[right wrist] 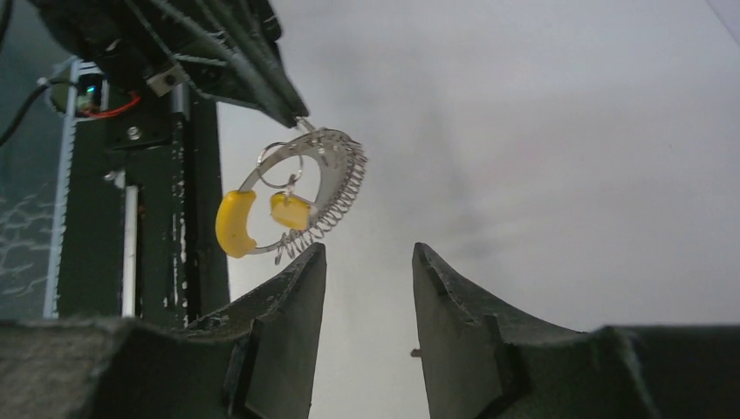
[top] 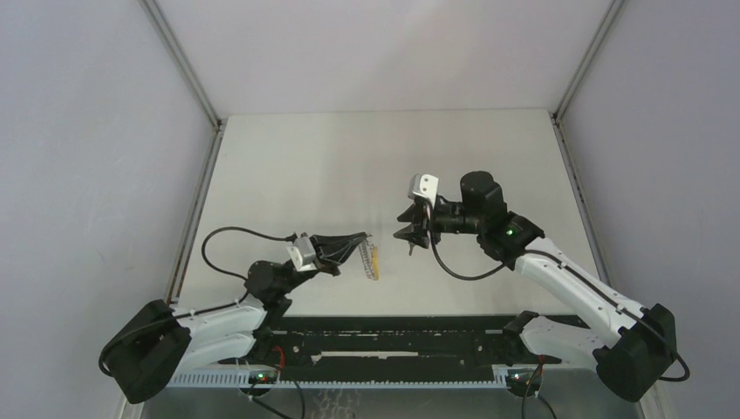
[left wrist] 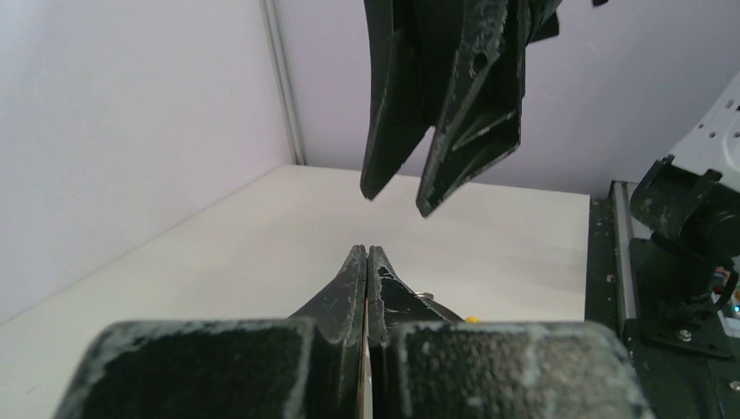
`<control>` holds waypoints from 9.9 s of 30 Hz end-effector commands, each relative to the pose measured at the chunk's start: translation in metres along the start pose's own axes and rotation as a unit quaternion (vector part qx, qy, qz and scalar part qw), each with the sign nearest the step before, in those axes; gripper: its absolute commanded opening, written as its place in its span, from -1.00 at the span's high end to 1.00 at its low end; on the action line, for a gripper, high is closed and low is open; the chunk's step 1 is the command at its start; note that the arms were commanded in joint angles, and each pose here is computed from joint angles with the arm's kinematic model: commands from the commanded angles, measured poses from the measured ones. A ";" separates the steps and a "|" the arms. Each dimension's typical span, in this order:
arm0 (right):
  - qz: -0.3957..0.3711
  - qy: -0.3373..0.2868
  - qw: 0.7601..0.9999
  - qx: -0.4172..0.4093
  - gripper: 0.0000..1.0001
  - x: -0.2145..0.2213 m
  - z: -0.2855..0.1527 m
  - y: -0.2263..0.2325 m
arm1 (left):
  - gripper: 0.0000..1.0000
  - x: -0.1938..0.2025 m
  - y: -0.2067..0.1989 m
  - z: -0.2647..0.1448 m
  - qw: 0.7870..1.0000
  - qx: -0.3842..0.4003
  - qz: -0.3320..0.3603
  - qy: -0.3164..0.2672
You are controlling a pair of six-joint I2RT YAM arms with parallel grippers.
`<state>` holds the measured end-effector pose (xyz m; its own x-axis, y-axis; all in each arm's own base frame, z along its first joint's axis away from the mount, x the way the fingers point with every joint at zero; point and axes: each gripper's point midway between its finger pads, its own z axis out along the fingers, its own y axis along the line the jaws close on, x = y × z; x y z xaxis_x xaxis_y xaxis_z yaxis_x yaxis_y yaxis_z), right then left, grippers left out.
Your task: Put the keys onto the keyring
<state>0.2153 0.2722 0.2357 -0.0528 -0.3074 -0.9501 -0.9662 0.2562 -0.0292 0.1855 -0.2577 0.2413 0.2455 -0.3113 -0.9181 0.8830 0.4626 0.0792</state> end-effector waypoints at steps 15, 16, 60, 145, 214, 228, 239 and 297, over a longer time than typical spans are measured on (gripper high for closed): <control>-0.111 -0.119 0.979 -0.125 0.30 -0.052 0.003 0.039 | 1.00 -0.070 -0.021 0.033 0.991 0.085 -0.006 -0.099; -0.112 -0.121 0.978 -0.130 0.33 -0.052 0.004 0.041 | 1.00 -0.070 -0.021 0.033 0.991 0.086 -0.006 -0.099; -0.079 -0.113 0.976 -0.168 0.66 -0.049 0.001 0.056 | 1.00 -0.074 -0.019 0.034 0.991 0.078 -0.009 -0.106; -0.018 0.015 0.995 -0.093 1.00 -0.037 -0.007 0.036 | 0.39 -0.058 -0.018 0.021 0.994 0.062 -0.015 -0.089; -0.081 0.238 0.967 -0.030 1.00 -0.040 -0.019 0.043 | 0.15 -0.039 -0.051 0.029 0.979 0.185 -0.087 -0.002; -0.093 0.238 0.966 -0.048 1.00 -0.039 -0.011 0.051 | 0.30 -0.034 -0.046 0.050 0.978 0.180 -0.108 0.012; -0.100 0.229 0.967 -0.054 1.00 -0.042 -0.008 0.055 | 0.48 -0.030 -0.048 0.056 0.975 0.188 -0.113 0.026; -0.143 -0.043 0.987 0.058 0.34 -0.056 -0.009 0.029 | 1.00 -0.041 -0.024 0.042 0.984 0.140 0.106 0.016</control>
<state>0.1816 0.2841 0.2844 0.2017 -0.2976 -0.9331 -0.9305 0.2393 -0.2774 0.1639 -0.2963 0.2521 0.3620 -0.1275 -0.9234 0.9240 0.1796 0.3375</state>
